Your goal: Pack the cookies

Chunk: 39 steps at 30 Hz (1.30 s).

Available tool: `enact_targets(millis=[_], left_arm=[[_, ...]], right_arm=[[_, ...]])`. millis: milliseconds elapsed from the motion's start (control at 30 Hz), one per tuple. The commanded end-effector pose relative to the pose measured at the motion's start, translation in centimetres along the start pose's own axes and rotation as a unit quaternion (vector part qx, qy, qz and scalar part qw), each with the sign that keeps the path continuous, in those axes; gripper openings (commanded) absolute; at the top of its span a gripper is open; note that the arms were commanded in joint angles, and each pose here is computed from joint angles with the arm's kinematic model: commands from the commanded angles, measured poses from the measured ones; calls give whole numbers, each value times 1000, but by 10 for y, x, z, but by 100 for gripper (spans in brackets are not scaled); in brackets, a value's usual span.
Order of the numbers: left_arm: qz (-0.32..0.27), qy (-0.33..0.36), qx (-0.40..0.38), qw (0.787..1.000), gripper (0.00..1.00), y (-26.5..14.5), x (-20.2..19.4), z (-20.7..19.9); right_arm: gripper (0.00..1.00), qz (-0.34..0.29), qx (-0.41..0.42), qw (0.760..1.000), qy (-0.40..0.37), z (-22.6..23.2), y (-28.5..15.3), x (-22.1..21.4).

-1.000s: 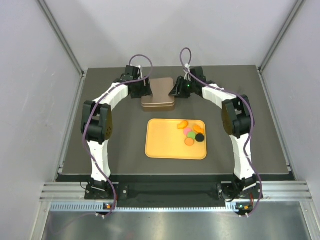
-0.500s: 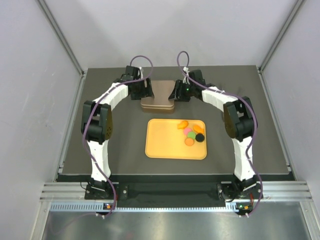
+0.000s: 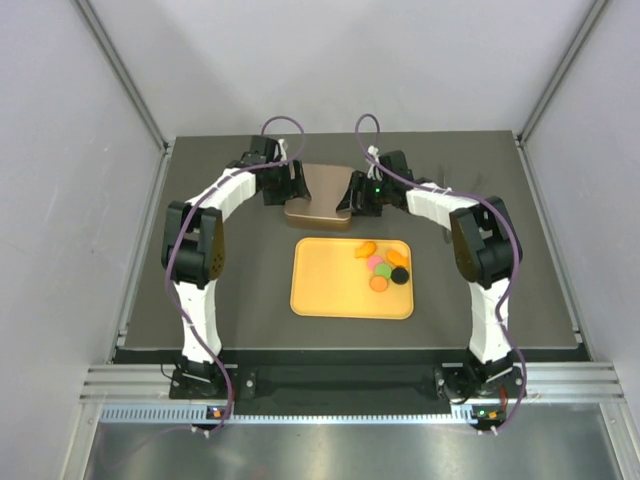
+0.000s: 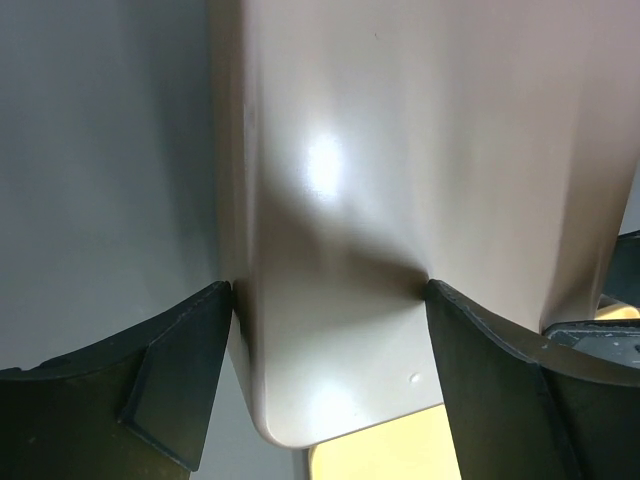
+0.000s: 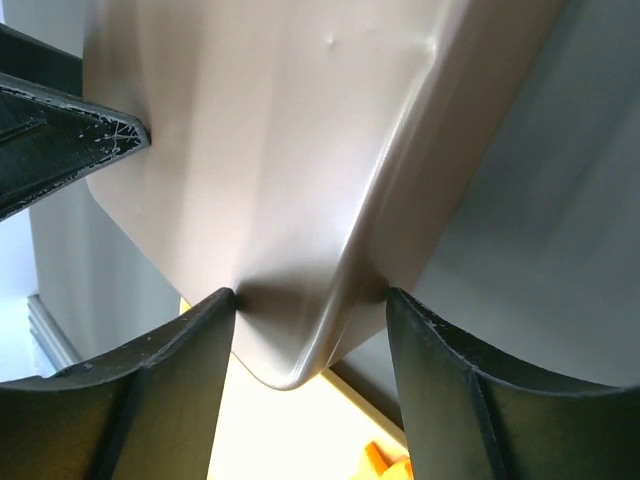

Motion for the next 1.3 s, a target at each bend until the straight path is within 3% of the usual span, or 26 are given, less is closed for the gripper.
enact_targets(millis=[0, 300, 500, 600, 767, 1167, 1267], left_arm=[[31, -10, -17, 999, 82, -3, -21, -4], [44, -16, -6, 999, 82, 2, -29, 2], [47, -12, -4, 999, 82, 2, -26, 1], [46, -7, -3, 999, 82, 0, -25, 2], [50, -6, 1, 999, 81, -1, -24, 4], [47, -24, -9, 999, 80, -5, -20, -2], [35, -35, -26, 998, 80, -5, -20, -7]], right_arm=[[61, -23, 51, 998, -17, 32, -11, 7], [44, -19, 49, 999, -7, 25, -5, 7], [67, -56, 56, 997, -16, 28, -22, 38], [73, -76, 60, 995, -17, 29, -26, 60], [76, -100, 56, 993, -5, 27, -18, 87], [57, -97, 3, 995, 33, -13, 21, 89], [47, -92, -1, 995, 36, -15, 25, 88]])
Point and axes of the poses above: each gripper's point midway between its finger pads, its own y axis out along the fingers, its own z axis along the line the jaws close on, x = y × z, the point moved 5 cm from there along -y, back along the fingers, and after that the axes turned 8 degrees about y, right-handed, at the moved point
